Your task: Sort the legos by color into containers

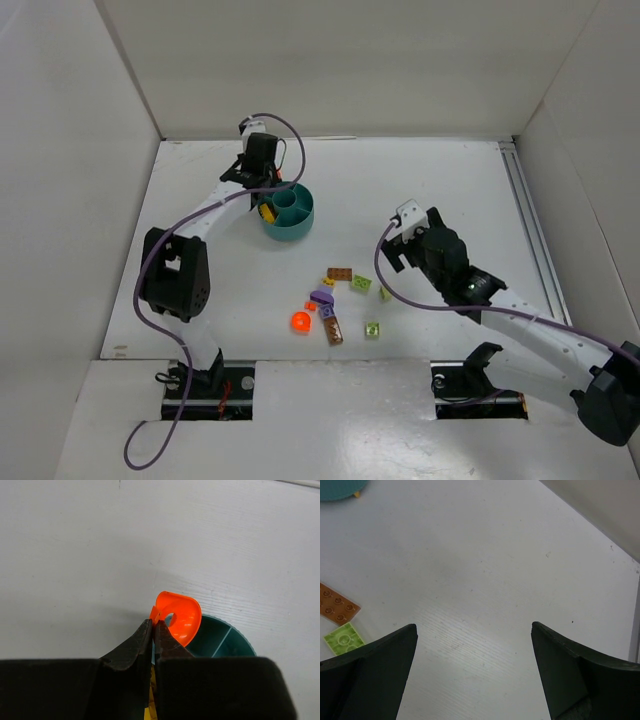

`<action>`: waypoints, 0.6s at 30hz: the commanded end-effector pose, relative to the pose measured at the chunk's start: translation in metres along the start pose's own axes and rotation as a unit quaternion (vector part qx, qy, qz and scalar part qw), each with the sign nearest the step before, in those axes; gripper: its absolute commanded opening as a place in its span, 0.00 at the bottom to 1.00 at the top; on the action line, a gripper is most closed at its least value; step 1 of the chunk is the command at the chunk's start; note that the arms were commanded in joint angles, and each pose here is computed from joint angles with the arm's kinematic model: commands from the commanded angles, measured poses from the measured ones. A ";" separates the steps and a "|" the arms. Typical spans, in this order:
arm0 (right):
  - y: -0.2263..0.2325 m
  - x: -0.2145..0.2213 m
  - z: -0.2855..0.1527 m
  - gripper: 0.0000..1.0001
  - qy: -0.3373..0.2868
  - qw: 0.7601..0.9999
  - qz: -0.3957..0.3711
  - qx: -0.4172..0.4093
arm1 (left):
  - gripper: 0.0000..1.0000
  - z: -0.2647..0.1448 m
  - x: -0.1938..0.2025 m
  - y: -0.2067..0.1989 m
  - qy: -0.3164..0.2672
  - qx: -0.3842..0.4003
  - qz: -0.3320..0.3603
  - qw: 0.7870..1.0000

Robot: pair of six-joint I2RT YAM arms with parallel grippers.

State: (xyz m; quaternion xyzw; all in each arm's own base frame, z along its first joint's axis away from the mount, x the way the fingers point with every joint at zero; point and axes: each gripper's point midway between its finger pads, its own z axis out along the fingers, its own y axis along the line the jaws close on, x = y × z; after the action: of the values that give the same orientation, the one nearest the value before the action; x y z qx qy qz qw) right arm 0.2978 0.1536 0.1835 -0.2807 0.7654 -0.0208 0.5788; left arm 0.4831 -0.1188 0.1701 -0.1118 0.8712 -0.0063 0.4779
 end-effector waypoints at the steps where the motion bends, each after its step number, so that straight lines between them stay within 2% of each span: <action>1: -0.013 -0.017 0.001 1.00 -0.020 1.000 0.011 0.015 | 0.00 -0.004 -0.022 -0.011 -0.022 0.019 0.010 1.000; 5: -0.013 -0.015 0.004 1.00 -0.015 1.000 0.006 0.012 | 0.00 0.006 -0.010 -0.013 -0.004 0.019 0.022 1.000; 10: -0.013 -0.010 0.004 1.00 -0.011 1.000 0.006 0.011 | 0.01 0.013 -0.001 -0.003 0.019 -0.017 0.024 0.999; 12: -0.013 -0.010 0.004 1.00 -0.010 1.000 0.006 0.011 | 0.08 0.013 -0.001 -0.005 0.021 -0.011 0.024 0.999; 13: -0.013 -0.010 0.004 1.00 -0.010 1.000 0.006 0.011 | 0.16 0.012 0.002 -0.006 0.028 -0.007 0.025 0.999; 15: -0.016 -0.009 0.005 1.00 -0.009 1.000 0.008 0.015 | 0.25 0.009 0.004 -0.006 0.029 -0.003 0.025 0.999; 18: -0.016 -0.012 0.003 1.00 -0.015 1.000 0.009 0.012 | 0.27 0.001 -0.003 -0.005 0.022 0.000 0.022 1.000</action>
State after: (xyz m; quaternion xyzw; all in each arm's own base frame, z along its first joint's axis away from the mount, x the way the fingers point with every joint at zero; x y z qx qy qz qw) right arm 0.3034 0.1438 0.1772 -0.2785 0.7733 -0.0292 0.5689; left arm 0.4876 -0.1221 0.1432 -0.0905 0.8948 0.0122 0.4370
